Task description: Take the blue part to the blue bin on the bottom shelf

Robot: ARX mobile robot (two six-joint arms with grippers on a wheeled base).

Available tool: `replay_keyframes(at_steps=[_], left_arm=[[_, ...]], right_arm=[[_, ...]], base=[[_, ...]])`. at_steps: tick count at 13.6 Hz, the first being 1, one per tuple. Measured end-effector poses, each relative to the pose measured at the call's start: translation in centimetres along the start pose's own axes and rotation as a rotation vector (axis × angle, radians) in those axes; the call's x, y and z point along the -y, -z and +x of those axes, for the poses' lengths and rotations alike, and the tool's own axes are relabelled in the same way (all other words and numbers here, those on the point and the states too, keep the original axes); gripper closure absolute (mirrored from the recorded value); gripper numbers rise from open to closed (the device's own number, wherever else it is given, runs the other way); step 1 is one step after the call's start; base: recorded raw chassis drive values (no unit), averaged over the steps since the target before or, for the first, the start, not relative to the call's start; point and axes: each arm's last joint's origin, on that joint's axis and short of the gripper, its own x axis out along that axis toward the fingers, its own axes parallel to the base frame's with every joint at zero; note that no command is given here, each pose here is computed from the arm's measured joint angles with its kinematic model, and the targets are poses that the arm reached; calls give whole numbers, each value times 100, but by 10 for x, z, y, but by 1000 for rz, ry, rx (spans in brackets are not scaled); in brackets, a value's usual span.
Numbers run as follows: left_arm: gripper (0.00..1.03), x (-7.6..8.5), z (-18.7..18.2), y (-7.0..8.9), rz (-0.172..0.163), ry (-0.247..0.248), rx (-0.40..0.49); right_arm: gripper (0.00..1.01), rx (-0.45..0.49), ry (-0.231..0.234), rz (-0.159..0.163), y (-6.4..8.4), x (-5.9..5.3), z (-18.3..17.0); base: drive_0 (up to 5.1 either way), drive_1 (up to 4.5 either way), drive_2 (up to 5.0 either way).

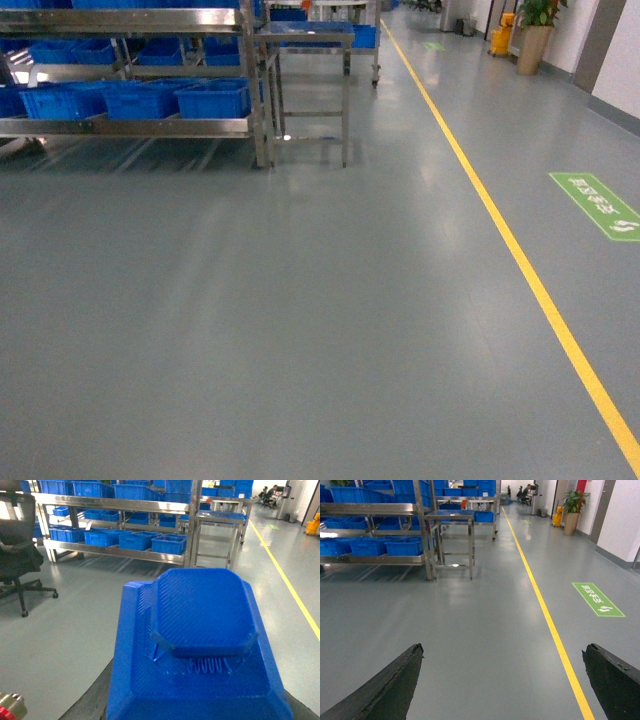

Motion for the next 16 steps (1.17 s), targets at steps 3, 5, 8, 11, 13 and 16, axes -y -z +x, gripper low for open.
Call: replay_keyframes(at_steps=[3, 5, 8, 11, 13, 16], left_arm=[[60, 0, 0, 0, -1, 0, 0], [60, 0, 0, 0, 0, 0, 0], [60, 0, 0, 0, -3, 1, 2], [60, 0, 0, 0, 2, 0, -2], [60, 0, 0, 0, 2, 1, -2], [60, 0, 0, 0, 1, 1, -1]], right_arm=[[3, -1, 0, 0, 0, 0, 0], [3, 2, 0, 0, 0, 0, 0], [3, -3, 0, 0, 0, 0, 0], [3, -3, 0, 0, 0, 0, 0], [3, -3, 0, 0, 0, 0, 0], [3, -3, 0, 0, 0, 0, 0]], base=[[-10, 396, -416], [-4, 402, -410], [2, 408, -404], [1, 408, -405], [-1, 405, -407], [0, 406, -406]])
